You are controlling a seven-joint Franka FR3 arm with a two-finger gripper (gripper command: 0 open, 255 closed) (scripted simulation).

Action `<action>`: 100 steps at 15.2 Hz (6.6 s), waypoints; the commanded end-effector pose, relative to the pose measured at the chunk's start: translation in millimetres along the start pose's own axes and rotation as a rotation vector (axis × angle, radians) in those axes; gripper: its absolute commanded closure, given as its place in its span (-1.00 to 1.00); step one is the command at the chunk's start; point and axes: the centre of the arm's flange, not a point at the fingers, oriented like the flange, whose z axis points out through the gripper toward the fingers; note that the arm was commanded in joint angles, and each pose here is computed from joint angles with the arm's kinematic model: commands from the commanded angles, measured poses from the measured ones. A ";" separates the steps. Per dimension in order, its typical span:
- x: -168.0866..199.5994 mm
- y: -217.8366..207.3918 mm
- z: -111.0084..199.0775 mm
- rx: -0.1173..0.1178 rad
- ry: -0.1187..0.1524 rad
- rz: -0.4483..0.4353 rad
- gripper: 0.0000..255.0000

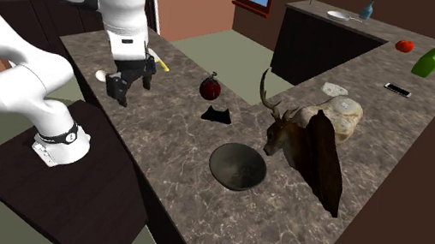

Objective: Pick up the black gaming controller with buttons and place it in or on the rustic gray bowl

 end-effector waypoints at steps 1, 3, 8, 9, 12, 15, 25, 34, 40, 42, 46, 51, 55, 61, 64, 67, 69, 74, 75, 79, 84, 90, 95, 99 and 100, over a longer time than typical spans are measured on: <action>12.0 -22.1 11.4 -0.003 0.007 -0.009 -1.00; 23.6 -43.0 22.7 -0.007 0.012 -0.018 -1.00; 52.1 -95.7 51.1 -0.016 0.025 -0.041 -1.00; 57.7 -106.2 56.8 -0.018 0.027 -0.046 -1.00; 74.2 -138.0 73.9 -0.024 0.035 -0.060 -1.00; 90.5 -170.0 91.0 -0.029 0.043 -0.074 -1.00; 142.5 -277.3 148.6 -0.048 0.069 -0.120 -1.00; 154.3 -295.0 195.8 -0.052 0.074 -0.129 -1.00; 154.5 -294.9 198.9 -0.052 0.074 -0.129 -1.00; 154.5 -294.9 198.8 -0.052 0.074 -0.129 -1.00; 154.5 -294.9 198.8 -0.052 0.074 -0.129 1.00; 154.5 -294.9 198.8 -0.052 0.074 -0.129 1.00; 143.2 -316.7 208.3 -0.064 0.051 -0.129 -1.00; 129.3 -342.4 236.1 -0.079 0.022 -0.130 -1.00; 129.8 -341.2 251.9 -0.079 0.022 -0.130 -1.00; 130.0 -340.5 260.1 -0.079 0.022 -0.130 -1.00; 130.0 -340.6 260.2 -0.079 0.022 -0.130 -1.00; 129.9 -340.6 260.1 -0.079 0.022 -0.130 1.00; 129.9 -340.6 260.1 -0.079 0.022 -0.130 1.00; 130.0 -340.6 260.1 -0.079 0.022 -0.130 1.00; 129.5 -340.7 254.9 -0.079 0.022 -0.130 1.00; 126.5 -341.4 223.4 -0.079 0.022 -0.130 1.00; 124.1 -342.0 197.1 -0.079 0.022 -0.130 1.00; 122.1 -342.5 176.0 -0.079 0.022 -0.130 1.00; 121.6 -342.6 170.8 -0.079 0.022 -0.130 1.00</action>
